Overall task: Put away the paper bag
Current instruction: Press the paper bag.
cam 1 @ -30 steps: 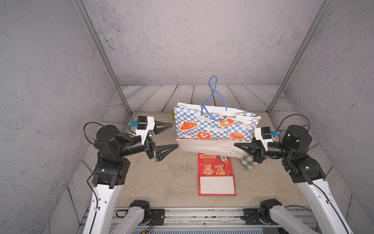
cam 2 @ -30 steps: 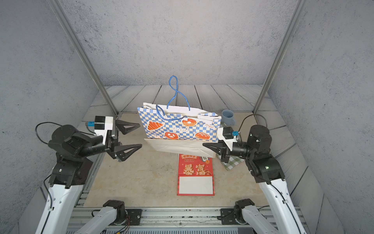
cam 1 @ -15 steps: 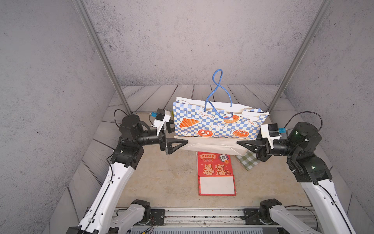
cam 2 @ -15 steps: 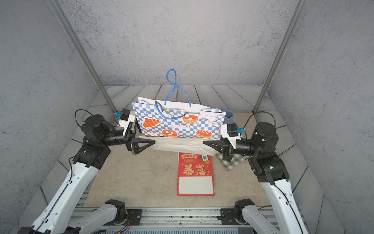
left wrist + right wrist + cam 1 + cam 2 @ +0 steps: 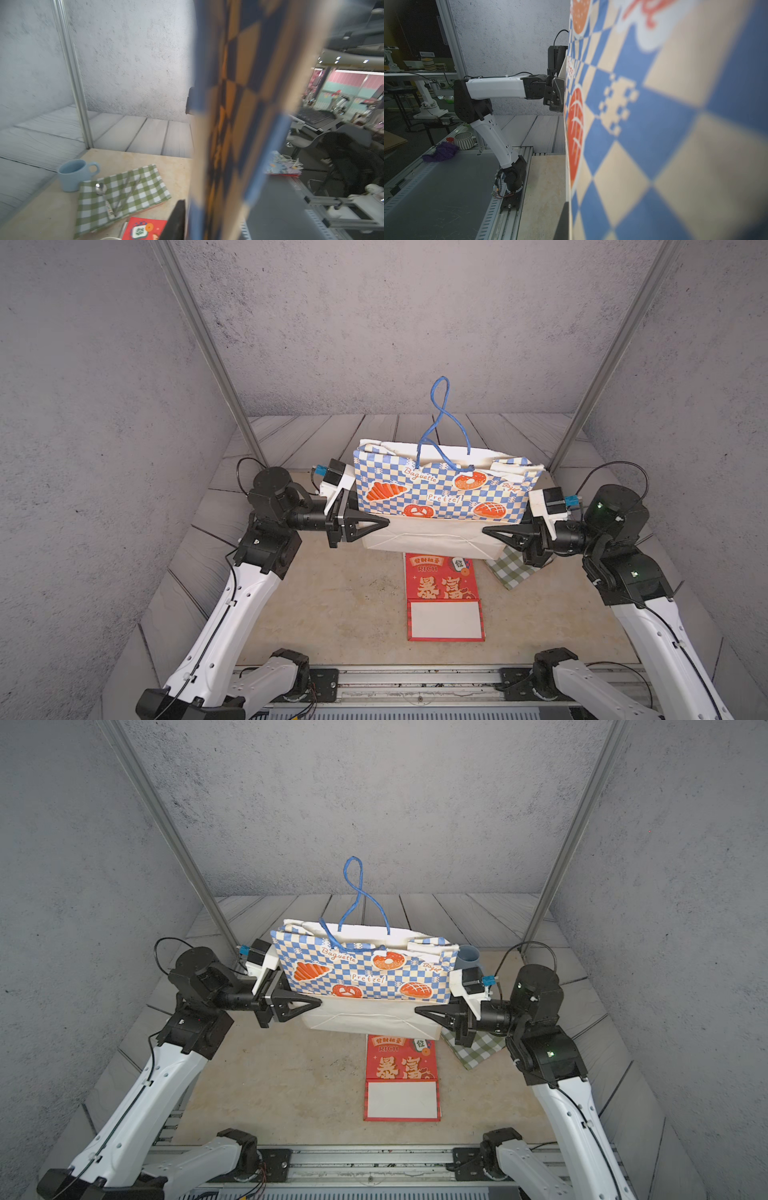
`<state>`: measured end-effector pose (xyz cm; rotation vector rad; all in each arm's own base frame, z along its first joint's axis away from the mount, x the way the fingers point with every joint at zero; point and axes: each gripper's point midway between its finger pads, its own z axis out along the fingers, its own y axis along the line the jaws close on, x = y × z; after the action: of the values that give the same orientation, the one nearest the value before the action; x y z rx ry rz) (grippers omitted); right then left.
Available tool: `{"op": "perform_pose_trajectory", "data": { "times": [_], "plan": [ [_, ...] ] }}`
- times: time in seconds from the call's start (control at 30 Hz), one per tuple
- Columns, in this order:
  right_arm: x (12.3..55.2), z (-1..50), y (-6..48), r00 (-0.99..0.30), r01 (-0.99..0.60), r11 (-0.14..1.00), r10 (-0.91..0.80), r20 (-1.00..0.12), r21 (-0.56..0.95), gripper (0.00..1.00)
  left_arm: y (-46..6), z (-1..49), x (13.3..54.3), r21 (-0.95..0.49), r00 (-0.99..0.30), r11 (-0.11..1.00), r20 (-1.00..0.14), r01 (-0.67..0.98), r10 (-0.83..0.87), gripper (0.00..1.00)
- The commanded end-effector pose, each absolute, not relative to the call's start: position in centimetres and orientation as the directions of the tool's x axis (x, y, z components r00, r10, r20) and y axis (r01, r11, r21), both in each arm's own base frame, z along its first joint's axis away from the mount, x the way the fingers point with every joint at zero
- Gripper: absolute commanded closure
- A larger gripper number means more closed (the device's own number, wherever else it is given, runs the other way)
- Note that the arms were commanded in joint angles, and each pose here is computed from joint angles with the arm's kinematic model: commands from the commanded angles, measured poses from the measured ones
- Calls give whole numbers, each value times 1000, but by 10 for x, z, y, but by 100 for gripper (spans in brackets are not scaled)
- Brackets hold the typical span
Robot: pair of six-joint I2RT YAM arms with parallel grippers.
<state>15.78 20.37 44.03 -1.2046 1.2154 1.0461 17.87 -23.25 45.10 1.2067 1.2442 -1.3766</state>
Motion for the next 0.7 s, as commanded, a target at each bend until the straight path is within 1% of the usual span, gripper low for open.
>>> {"op": "perform_pose_trajectory", "data": {
  "times": [0.0, 0.03, 0.17, 0.2, 0.23, 0.27, 0.3, 0.33, 0.4, 0.43, 0.47, 0.5, 0.53, 0.57, 0.6, 0.67],
  "plan": [
    [151, 449, 203, 120, -990, 75, -35, -992, -122, 100, -232, 462, 169, -64, -67, -135, -998, 989, -15, 97],
    [151, 449, 203, 120, -989, 77, -36, -992, -123, 100, -232, 462, 169, -62, -65, -135, -998, 989, -14, 100],
    [152, 449, 203, 120, -989, 82, -38, -992, -123, 100, -232, 465, 167, -47, -50, -133, -999, 990, -16, 100],
    [151, 449, 203, 119, -989, 82, -38, -992, -122, 100, -232, 467, 167, -41, -44, -127, -999, 991, -18, 96],
    [151, 449, 203, 116, -990, 81, -39, -992, -119, 100, -231, 469, 168, -38, -40, -117, -999, 992, -20, 73],
    [151, 448, 203, 112, -990, 82, -40, -993, -115, 100, -231, 470, 169, -31, -33, -102, -999, 994, -23, 57],
    [150, 447, 203, 109, -991, 79, -41, -993, -112, 100, -231, 472, 170, -19, -22, -88, -999, 996, -28, 50],
    [150, 446, 203, 103, -991, 79, -42, -994, -106, 100, -231, 474, 170, -5, -8, -80, -999, 997, -34, 46],
    [150, 444, 203, 95, -992, 76, -43, -995, -98, 100, -230, 480, 169, 22, 19, -72, -999, 997, -47, 46],
    [149, 444, 203, 91, -993, 73, -43, -995, -94, 100, -230, 483, 167, 32, 29, -74, -998, 997, -52, 47],
    [149, 444, 203, 89, -993, 73, -43, -995, -92, 100, -229, 486, 166, 40, 35, -78, -998, 996, -57, 54],
    [149, 444, 203, 87, -993, 73, -43, -995, -90, 100, -229, 489, 164, 46, 41, -84, -997, 995, -59, 66],
    [149, 444, 203, 88, -993, 73, -42, -995, -91, 100, -229, 490, 164, 50, 45, -86, -997, 995, -59, 81],
    [149, 444, 203, 88, -993, 73, -42, -995, -91, 100, -229, 491, 163, 56, 51, -85, -997, 995, -61, 93],
    [149, 445, 203, 89, -993, 73, -42, -995, -92, 100, -229, 491, 163, 62, 57, -81, -996, 995, -62, 100],
    [149, 445, 203, 88, -993, 72, -42, -995, -91, 100, -228, 491, 164, 68, 63, -75, -996, 995, -62, 100]
  ]
}}
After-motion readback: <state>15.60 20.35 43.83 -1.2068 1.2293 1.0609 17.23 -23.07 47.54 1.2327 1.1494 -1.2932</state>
